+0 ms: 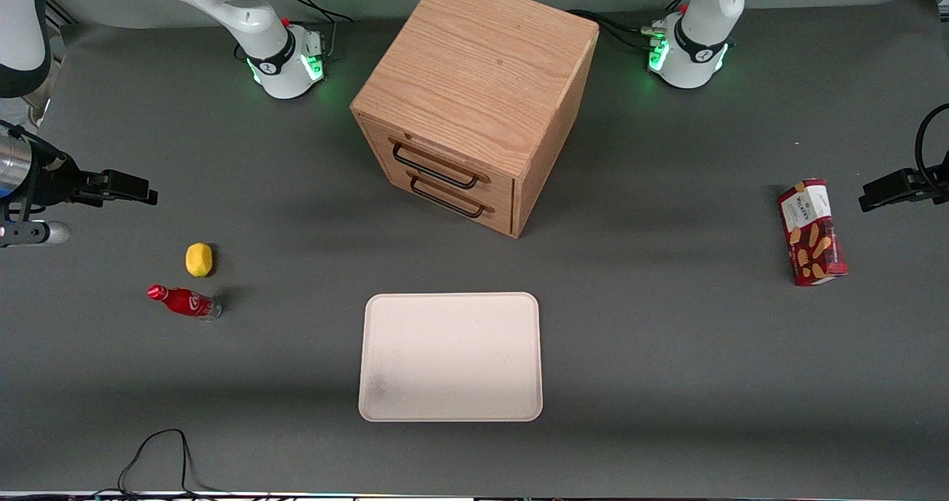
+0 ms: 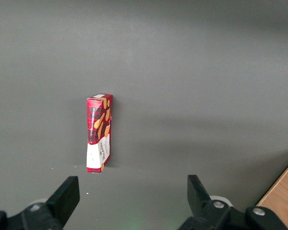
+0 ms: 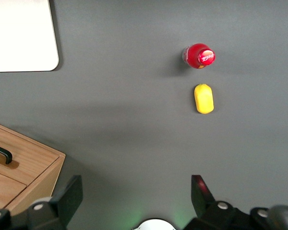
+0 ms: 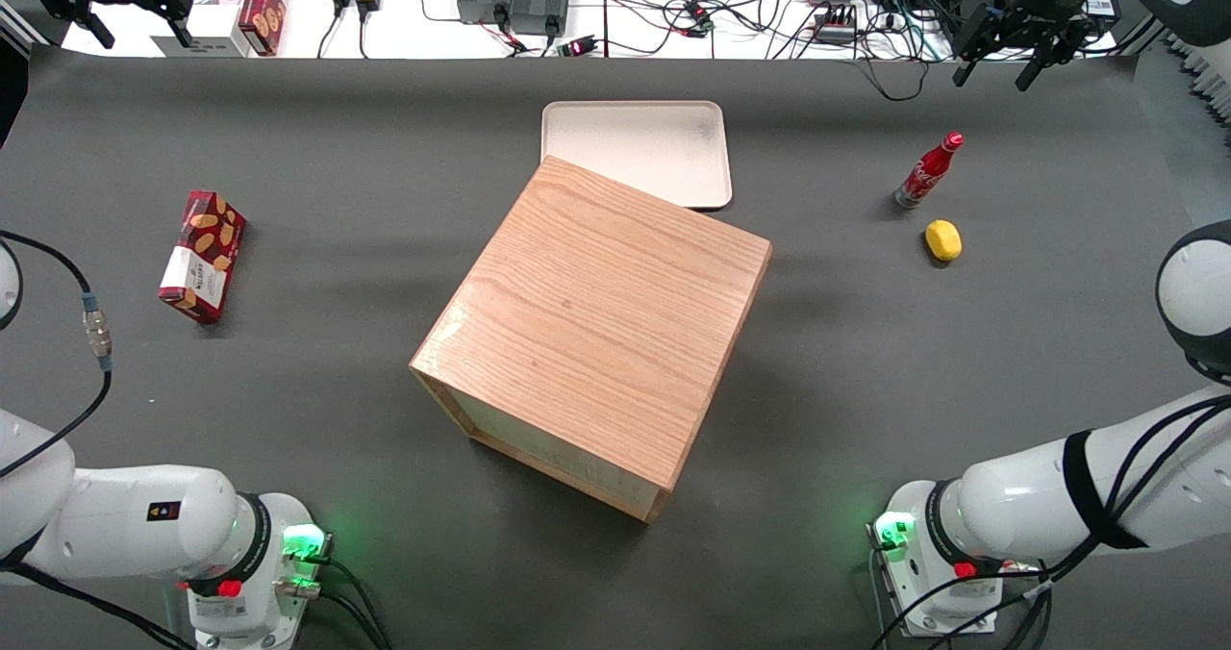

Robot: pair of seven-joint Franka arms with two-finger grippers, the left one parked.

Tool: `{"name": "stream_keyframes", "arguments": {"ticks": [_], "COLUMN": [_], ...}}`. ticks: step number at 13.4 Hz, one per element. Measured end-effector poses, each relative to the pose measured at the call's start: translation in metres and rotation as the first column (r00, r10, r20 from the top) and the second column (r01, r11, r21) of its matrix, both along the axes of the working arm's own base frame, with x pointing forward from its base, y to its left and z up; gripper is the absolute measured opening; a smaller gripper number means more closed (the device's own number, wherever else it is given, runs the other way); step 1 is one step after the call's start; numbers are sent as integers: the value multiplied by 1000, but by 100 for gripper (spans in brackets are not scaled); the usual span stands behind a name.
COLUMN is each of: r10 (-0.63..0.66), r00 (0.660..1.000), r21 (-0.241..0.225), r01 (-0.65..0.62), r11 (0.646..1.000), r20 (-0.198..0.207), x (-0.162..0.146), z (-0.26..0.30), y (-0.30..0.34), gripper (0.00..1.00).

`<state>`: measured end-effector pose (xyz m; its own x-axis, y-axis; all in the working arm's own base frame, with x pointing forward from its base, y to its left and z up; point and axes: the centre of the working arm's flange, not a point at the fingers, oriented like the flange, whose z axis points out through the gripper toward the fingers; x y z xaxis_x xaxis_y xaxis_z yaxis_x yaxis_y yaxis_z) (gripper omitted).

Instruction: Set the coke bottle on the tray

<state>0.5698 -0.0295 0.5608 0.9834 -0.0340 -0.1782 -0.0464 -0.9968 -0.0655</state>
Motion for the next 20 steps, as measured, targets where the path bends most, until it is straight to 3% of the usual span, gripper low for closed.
{"name": "stream_keyframes", "arguments": {"ticks": [16, 20], "r10": [9, 24], "r00": [1000, 1000], "r21": [6, -51], "r01": [-8, -25], "r11": [1000, 998], "r20": [-14, -14], "x": [-2, -2], "z": [1, 3], "y": [-2, -10], "gripper": [100, 100]}}
